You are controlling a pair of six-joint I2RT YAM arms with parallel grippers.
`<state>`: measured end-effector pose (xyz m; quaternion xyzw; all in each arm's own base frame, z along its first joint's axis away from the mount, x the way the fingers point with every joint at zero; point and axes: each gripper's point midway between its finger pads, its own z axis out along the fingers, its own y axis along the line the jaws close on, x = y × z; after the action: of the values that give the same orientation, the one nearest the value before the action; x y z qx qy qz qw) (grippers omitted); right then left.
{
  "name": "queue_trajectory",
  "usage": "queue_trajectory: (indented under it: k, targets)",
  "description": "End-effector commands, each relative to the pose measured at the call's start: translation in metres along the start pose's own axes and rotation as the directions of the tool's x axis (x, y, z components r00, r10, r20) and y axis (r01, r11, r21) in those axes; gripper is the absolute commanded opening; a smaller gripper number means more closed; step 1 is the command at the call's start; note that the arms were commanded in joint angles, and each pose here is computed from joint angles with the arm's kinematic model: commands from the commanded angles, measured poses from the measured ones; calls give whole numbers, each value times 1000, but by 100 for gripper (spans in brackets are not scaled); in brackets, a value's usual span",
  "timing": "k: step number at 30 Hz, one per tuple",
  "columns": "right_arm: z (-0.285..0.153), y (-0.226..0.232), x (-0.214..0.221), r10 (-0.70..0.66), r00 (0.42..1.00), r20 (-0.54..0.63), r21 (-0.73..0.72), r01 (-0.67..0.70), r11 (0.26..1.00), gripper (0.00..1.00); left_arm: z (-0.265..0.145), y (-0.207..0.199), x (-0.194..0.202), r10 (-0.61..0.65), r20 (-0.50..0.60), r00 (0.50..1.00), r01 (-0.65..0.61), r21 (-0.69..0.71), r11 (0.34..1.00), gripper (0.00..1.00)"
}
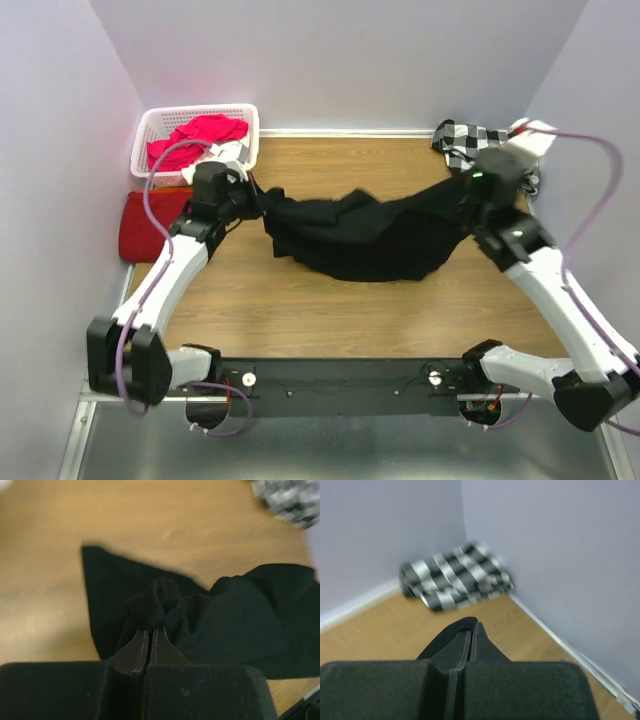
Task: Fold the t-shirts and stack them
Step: Move the tshirt to the center of the board
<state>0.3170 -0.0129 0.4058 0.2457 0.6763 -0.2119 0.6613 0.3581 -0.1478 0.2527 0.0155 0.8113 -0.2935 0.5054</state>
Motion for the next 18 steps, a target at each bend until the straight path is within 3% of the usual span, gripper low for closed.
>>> queue_trajectory:
  k: [1, 5, 13, 16, 17, 18]
  targets:
    - [8, 4, 118, 12, 992, -127, 80, -1, 997, 1, 27, 68, 68, -142, -244, 959, 71, -279, 958, 0]
    - [9, 1, 181, 10, 976, -217, 107, 14, 994, 1, 43, 90, 125, -230, -428, 874, 84, -333, 939, 0]
    - [12, -2, 227, -27, 949, -314, 134, 72, 988, 1, 38, 123, 185, -321, -529, 785, 56, -456, 888, 0]
    - [10, -1, 232, -22, 943, -333, 128, 68, 989, 1, 35, 128, 175, -322, -498, 805, 41, -496, 867, 20]
    - [10, -1, 234, -29, 940, -340, 125, 76, 989, 1, 34, 130, 167, -312, -473, 824, 30, -513, 858, 36]
    - [10, -1, 235, -32, 939, -342, 125, 79, 989, 1, 34, 129, 156, -308, -444, 842, 37, -522, 852, 44]
